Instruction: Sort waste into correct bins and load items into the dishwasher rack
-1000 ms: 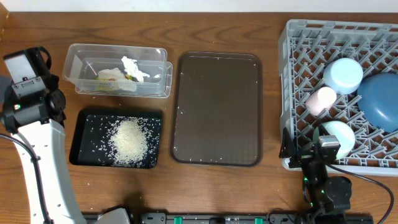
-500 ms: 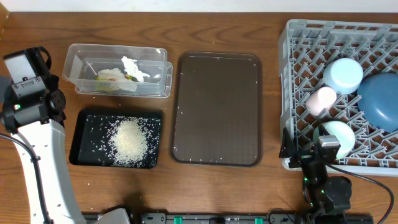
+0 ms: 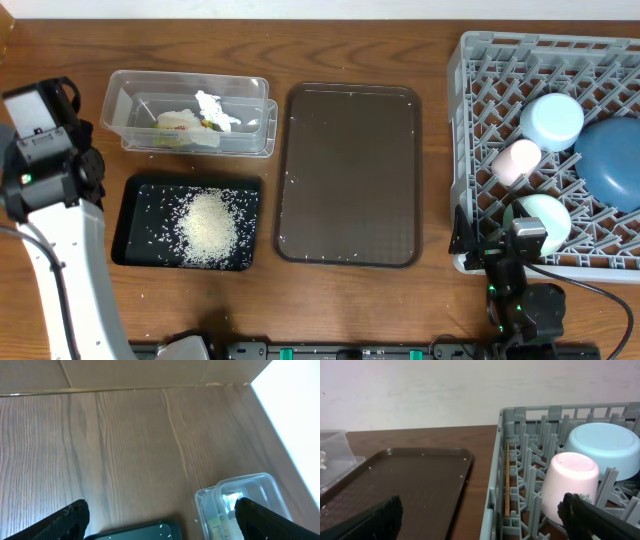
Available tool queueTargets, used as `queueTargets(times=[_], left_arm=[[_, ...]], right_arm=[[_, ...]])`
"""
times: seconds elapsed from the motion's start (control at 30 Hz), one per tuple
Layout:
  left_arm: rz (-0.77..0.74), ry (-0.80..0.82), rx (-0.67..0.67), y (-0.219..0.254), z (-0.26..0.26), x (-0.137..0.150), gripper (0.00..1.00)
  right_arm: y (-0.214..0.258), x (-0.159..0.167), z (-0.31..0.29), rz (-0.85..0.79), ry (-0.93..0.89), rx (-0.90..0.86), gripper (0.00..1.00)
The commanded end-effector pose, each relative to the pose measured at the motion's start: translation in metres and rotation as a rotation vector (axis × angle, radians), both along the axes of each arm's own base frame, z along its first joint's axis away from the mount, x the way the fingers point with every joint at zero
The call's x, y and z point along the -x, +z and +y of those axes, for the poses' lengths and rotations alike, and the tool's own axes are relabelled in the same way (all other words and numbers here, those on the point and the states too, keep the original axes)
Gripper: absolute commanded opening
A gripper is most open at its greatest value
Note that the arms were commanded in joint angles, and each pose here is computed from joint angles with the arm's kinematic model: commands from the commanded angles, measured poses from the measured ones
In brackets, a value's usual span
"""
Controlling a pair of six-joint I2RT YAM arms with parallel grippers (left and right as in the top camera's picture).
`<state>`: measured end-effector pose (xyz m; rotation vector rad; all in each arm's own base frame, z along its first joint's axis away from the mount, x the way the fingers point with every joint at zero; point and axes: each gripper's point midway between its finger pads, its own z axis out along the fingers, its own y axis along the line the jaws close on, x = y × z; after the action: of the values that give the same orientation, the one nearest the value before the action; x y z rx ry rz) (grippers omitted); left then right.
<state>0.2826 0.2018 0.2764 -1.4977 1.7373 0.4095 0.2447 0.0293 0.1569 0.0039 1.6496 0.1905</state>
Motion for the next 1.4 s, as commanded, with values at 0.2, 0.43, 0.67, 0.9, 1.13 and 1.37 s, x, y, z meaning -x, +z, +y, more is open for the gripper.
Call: queueTargets(times=[0.2, 0.43, 0.67, 0.9, 1.13, 1.37], left_arm=[[-0.104, 0.005, -0.037, 0.034, -0.006, 0.019, 0.95], [-0.181, 0.005, -0.067, 0.058, -0.013, 0.035, 0.95], [-0.105, -0.042, -0.051, 0.053, -0.026, 0.059, 0.95], [-0.098, -0.202, 0.051, 0.023, -0.065, 0.057, 0.95], [-0.186, -0.548, -0.074, -0.001, -0.126, 0.030, 0.95], [-0.299, -0.676, -0.142, -0.036, -0.151, 0.048, 0.95]], right_arm=[[0.000, 0.000, 0.001, 0.001, 0.000, -0.014, 0.99], [0.000, 0.000, 0.001, 0.001, 0.000, -0.014, 0.99], [0.000, 0.000, 0.001, 0.001, 0.000, -0.014, 0.99], [0.000, 0.000, 0.001, 0.001, 0.000, -0.014, 0.99], [0.000, 0.000, 0.001, 0.001, 0.000, -0.014, 0.99], [0.000, 0.000, 0.001, 0.001, 0.000, -0.014, 0.99]])
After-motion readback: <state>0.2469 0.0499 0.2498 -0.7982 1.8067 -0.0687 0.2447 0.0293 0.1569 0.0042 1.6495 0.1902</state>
